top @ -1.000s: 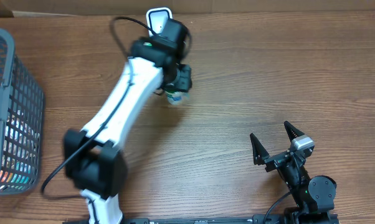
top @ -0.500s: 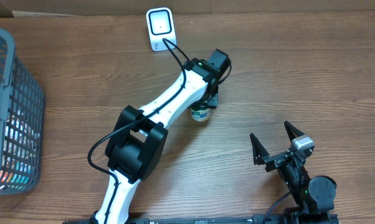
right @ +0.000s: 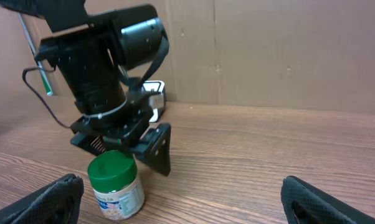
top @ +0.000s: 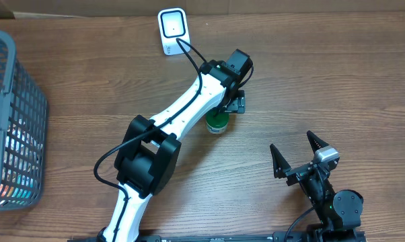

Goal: Scan the item barcode
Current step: 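Set the jar down on the table and open the left gripper, then move the left gripper back into the basket and grasp the juice box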

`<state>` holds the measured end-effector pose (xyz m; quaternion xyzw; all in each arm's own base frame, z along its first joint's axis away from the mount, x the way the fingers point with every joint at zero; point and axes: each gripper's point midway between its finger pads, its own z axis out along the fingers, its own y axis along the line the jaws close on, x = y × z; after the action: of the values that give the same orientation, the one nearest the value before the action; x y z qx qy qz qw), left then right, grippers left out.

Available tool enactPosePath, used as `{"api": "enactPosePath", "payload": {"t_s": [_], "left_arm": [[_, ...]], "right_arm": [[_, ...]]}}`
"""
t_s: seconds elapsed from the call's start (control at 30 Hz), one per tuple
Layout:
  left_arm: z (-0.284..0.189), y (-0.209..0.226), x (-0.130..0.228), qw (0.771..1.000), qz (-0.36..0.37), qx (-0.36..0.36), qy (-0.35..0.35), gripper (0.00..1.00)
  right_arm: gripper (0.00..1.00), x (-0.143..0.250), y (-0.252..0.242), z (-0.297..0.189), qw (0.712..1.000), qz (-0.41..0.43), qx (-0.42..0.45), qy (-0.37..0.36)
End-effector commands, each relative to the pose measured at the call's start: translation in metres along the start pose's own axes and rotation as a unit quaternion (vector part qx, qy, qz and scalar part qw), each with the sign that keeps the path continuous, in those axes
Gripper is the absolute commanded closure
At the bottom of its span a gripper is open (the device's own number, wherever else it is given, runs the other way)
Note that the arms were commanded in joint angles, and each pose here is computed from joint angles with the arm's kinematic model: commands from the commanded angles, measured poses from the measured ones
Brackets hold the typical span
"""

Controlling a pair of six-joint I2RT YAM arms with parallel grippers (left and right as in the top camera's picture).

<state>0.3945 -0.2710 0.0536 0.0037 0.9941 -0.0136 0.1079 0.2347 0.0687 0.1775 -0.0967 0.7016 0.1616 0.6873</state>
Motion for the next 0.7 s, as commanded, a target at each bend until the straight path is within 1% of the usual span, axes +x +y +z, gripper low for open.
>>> {"api": "enactPosePath", "payload": {"t_s": [0.0, 0.13, 0.3, 0.43, 0.5, 0.57, 0.67], "left_arm": [[-0.037, -0.005, -0.019, 0.999, 0.011, 0.021, -0.038, 0.0], [-0.079, 0.01, -0.04, 0.997, 0.007, 0.029, -0.074, 0.0], [-0.16, 0.055, -0.068, 0.989, -0.013, 0.036, -0.141, 0.0], [-0.226, 0.106, -0.078, 0.979, -0.052, 0.047, -0.193, 0.0], [-0.26, 0.143, -0.076, 0.972, -0.074, 0.046, -0.22, 0.0], [-0.286, 0.178, -0.071, 0.965, -0.095, 0.038, -0.242, 0.01], [-0.324, 0.236, -0.054, 0.949, -0.15, 0.014, -0.276, 0.0]], "right_arm": [[0.0, 0.002, 0.001, 0.0, 1.0, 0.001, -0.002, -0.002], [0.0, 0.002, 0.001, 0.0, 1.0, 0.001, -0.002, -0.002], [0.0, 0.002, 0.001, 0.0, 1.0, 0.001, -0.002, -0.002], [0.0, 0.002, 0.001, 0.0, 1.0, 0.001, -0.002, -0.002], [0.0, 0.002, 0.001, 0.0, 1.0, 0.001, -0.002, -0.002], [0.0, 0.002, 0.001, 0.0, 1.0, 0.001, -0.002, -0.002], [0.0, 0.002, 0.001, 0.0, 1.0, 0.001, -0.002, -0.002]]}}
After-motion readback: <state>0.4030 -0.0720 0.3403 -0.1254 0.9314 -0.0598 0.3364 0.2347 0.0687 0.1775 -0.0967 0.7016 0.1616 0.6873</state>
